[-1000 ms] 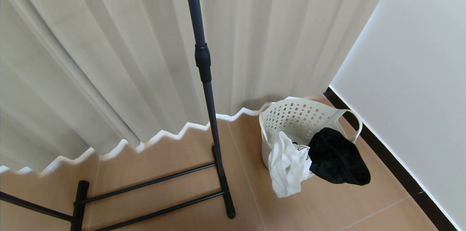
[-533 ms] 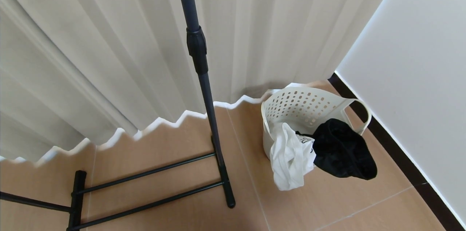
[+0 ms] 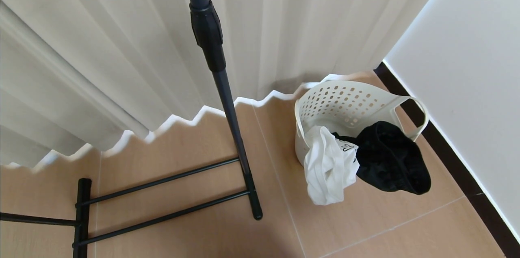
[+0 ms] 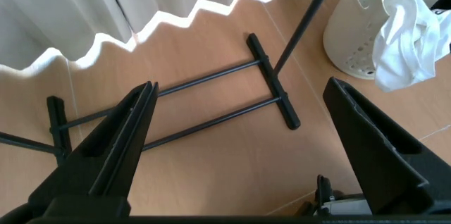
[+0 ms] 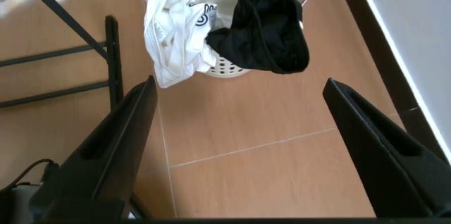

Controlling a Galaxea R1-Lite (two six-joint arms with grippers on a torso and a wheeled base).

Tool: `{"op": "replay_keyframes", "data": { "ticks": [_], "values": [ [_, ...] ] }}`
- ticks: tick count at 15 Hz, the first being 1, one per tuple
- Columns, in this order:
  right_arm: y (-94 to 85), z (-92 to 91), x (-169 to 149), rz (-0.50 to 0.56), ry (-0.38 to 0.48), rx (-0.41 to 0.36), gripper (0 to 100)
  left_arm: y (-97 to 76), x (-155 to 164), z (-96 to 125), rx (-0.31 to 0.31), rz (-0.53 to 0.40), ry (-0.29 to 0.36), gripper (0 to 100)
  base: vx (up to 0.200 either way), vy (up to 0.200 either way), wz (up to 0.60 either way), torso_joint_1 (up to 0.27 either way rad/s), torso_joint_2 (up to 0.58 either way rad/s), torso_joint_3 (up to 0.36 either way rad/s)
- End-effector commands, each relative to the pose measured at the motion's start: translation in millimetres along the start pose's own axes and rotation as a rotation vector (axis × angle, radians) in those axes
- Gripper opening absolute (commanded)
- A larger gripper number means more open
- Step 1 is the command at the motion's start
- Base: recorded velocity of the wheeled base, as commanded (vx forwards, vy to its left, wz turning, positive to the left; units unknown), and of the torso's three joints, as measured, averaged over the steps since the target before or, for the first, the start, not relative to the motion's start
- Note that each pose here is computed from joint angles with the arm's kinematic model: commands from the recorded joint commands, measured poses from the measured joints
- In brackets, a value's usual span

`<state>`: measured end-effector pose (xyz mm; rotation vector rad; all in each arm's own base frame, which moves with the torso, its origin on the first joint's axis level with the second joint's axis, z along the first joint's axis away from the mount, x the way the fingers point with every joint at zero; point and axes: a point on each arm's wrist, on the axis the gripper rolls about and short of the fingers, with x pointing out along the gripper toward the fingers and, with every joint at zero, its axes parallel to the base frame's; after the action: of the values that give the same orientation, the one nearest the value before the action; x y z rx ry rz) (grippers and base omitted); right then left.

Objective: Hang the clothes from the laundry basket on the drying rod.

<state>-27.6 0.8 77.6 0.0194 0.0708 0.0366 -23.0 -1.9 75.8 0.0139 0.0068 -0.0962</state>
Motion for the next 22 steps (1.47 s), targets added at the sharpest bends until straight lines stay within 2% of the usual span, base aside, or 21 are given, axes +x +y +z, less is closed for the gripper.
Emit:
{"op": "replay_keyframes", "data": {
  "ticks": [1,9,11,13,14,16,17,18,21,22],
  "values": [
    [0.0,0.0,0.1,0.0,0.002,0.003,100,0.0,0.0,0.1,0.0,0.0,0.0,100,0.0,0.0,0.0,-0.002,0.0,-0.193],
    [0.0,-0.4,0.2,0.001,0.008,-0.035,100,0.0,0.1,-0.3,-0.001,0.001,0.002,100,0.0,0.0,0.0,0.003,0.0,-0.188],
    [0.0,6.0,7.5,0.048,0.096,-0.086,100,0.0,0.0,0.1,0.004,-0.002,0.0,100,0.0,0.0,0.0,-0.001,0.0,-0.035],
    [1.6,39.2,28.6,0.143,0.2,-0.096,100,0.0,0.1,-0.3,0.004,0.0,0.002,100,0.0,0.0,0.0,0.0,0.0,0.0],
    [3.6,51.8,43.3,0.207,0.249,-0.09,100,0.0,0.1,-0.3,0.004,0.0,0.002,100,0.0,0.0,0.0,0.0,0.0,0.0],
    [6.6,70.1,72.8,0.244,0.338,-0.091,100,0.0,0.1,-0.3,0.004,0.0,0.002,100,0.0,0.0,0.0,0.0,0.0,0.0],
    [8.7,84.1,95.5,0.257,0.368,-0.124,100,0.0,0.0,0.1,0.004,0.0,0.0,100,0.0,0.0,0.0,0.0,0.0,0.0],
    [11.9,97.5,114.2,0.29,0.375,-0.202,100,0.0,0.0,0.1,0.004,0.0,0.0,100,0.0,0.0,0.0,0.0,0.0,0.0],
    [21.6,110.4,151.6,0.378,0.412,-0.38,100,0.0,0.1,-0.3,0.004,0.0,0.002,100,0.0,0.0,0.0,0.0,0.0,0.0],
    [26.3,113.4,176.0,0.423,0.43,-0.502,100,0.0,0.0,0.1,0.004,0.0,0.0,100,0.0,0.0,0.0,0.0,0.0,0.0]
  ]
}}
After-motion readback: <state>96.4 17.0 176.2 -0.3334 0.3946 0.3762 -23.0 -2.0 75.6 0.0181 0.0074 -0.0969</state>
